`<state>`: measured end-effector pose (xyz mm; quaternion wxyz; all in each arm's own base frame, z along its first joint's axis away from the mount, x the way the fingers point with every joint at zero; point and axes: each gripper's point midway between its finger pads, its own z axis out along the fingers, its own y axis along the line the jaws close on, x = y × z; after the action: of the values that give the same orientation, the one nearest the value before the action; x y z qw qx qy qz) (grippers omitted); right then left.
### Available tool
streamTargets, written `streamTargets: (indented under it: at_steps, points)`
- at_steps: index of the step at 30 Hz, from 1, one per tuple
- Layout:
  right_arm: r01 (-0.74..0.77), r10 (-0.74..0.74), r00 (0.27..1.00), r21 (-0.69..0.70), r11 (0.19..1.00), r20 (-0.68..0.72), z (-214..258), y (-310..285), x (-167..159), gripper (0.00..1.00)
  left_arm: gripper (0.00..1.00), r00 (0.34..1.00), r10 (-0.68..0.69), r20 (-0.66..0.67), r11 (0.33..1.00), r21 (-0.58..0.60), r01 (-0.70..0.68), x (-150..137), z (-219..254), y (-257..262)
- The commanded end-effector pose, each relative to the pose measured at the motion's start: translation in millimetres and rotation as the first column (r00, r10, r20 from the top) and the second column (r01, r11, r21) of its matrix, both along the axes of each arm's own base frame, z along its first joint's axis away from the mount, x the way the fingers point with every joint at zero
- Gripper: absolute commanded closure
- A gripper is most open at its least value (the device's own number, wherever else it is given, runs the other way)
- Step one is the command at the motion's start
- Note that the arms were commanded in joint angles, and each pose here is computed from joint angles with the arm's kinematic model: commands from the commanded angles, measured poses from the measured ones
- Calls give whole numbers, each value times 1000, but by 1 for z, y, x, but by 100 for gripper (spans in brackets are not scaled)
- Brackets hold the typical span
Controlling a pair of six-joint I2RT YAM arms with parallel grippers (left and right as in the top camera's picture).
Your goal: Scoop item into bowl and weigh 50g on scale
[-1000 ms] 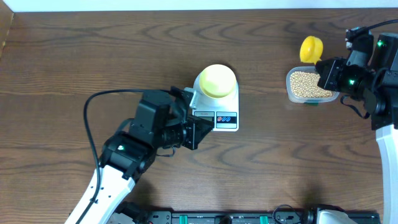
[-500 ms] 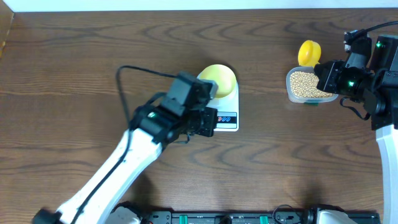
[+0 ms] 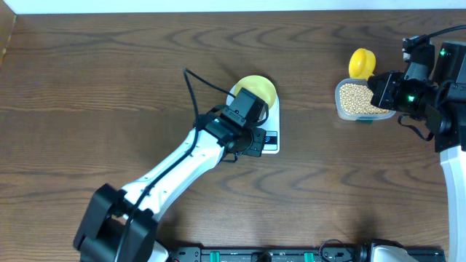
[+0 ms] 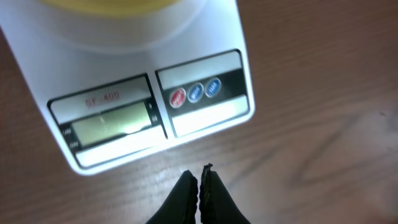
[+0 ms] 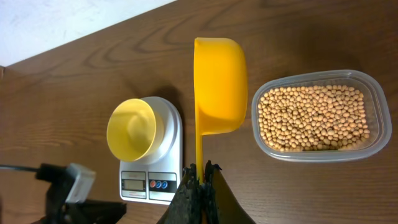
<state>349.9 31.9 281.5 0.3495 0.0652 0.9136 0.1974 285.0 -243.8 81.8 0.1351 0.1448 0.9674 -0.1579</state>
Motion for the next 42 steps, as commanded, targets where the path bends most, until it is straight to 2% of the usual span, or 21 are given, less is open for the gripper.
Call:
streamTargets:
  at_steps: [1, 10, 14, 21, 31, 42]
  points:
    - [9, -9, 1000, 1, 1000, 22, 8, -2, 1, 99, 93, 1000, -6, 0, 998, 55, 6, 4, -23, 4]
    - [16, -16, 1000, -6, 1000, 23, 8, -3, 1, 99, 93, 1000, -4, 18, 999, 49, 3, 21, -50, -7]
    - [19, -19, 1000, -10, 1000, 22, 7, -4, 1, 99, 93, 999, 14, 49, 996, 90, -19, 27, -51, 1]
    - [20, -20, 999, -10, 1000, 27, 8, -4, 2, 99, 93, 998, 8, 59, 997, 80, -13, 24, -59, 0]
    - [20, -20, 999, -10, 1000, 28, 8, -4, 2, 99, 93, 992, 10, 127, 1000, 25, -13, 38, -52, -12]
    - [20, -20, 999, -9, 1000, 25, 8, -4, 2, 99, 93, 994, 11, 108, 999, 49, -16, 36, -60, -8]
